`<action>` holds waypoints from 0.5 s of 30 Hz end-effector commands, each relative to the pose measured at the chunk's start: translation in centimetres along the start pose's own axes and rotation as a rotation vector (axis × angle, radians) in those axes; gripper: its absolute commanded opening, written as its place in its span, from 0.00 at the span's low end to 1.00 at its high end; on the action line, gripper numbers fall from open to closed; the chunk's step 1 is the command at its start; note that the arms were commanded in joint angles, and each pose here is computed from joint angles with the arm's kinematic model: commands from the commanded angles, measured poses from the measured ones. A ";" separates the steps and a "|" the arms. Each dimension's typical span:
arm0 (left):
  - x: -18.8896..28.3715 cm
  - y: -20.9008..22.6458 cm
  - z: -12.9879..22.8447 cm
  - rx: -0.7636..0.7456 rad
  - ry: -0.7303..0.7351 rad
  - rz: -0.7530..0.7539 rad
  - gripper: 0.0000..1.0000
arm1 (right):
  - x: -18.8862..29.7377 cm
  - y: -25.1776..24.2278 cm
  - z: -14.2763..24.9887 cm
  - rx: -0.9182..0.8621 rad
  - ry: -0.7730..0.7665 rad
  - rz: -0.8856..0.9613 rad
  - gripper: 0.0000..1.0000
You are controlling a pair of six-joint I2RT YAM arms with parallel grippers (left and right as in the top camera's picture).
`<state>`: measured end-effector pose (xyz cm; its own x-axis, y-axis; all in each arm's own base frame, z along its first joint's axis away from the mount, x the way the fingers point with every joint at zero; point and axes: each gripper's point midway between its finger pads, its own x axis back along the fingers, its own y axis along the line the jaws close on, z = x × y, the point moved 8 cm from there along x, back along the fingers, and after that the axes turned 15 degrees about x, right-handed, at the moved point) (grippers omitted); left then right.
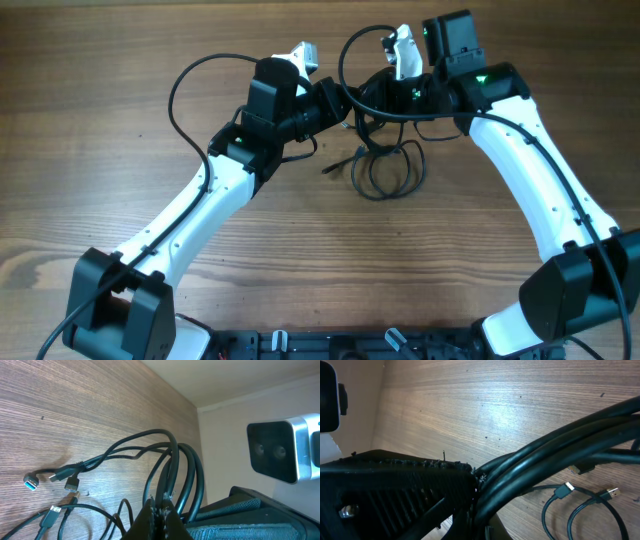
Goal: Untangle cables
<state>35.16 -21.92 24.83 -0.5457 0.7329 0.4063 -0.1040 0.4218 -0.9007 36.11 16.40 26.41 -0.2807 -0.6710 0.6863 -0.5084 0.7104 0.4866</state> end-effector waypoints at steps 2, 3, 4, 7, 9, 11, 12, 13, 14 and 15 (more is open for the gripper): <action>-0.7 0.6 1.7 0.012 0.055 -0.053 0.04 | 0.7 -1.6 -1.0 -0.141 -0.058 0.095 0.04; -0.7 1.5 1.6 0.029 0.030 -0.113 0.04 | 1.3 -3.0 -1.0 -0.199 -0.079 0.169 0.04; -0.4 2.9 1.5 0.052 -0.011 -0.209 0.04 | 2.2 -4.2 -1.1 -0.256 -0.102 0.215 0.04; 0.3 5.4 1.6 0.085 -0.057 -0.383 0.04 | 3.5 -6.1 -1.3 -0.304 -0.137 0.238 0.04; 0.6 6.0 1.9 0.092 -0.049 -0.429 0.04 | 3.9 -6.6 -1.2 -0.301 -0.140 0.248 0.04; 1.2 7.2 2.1 0.094 -0.056 -0.513 0.04 | 4.8 -7.8 -1.3 -0.314 -0.163 0.266 0.04; 1.7 8.0 2.2 0.087 -0.070 -0.582 0.04 | 5.9 -8.4 -1.5 -0.318 -0.196 0.247 0.04; 2.5 9.1 2.4 0.092 -0.084 -0.670 0.04 | 7.1 -8.8 -1.9 -0.317 -0.234 0.222 0.04; 3.0 9.8 2.6 0.094 -0.092 -0.731 0.04 | 8.7 -9.2 -2.2 -0.317 -0.284 0.210 0.04; 3.5 10.3 2.6 0.094 -0.099 -0.777 0.04 | 10.5 -9.5 -2.3 -0.315 -0.334 0.206 0.04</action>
<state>30.65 -19.00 18.58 -0.3765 0.3995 0.8359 -0.4878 0.6816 -0.5454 39.61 7.77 26.70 -0.4698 -0.5671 0.6765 -0.1674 0.8097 0.5625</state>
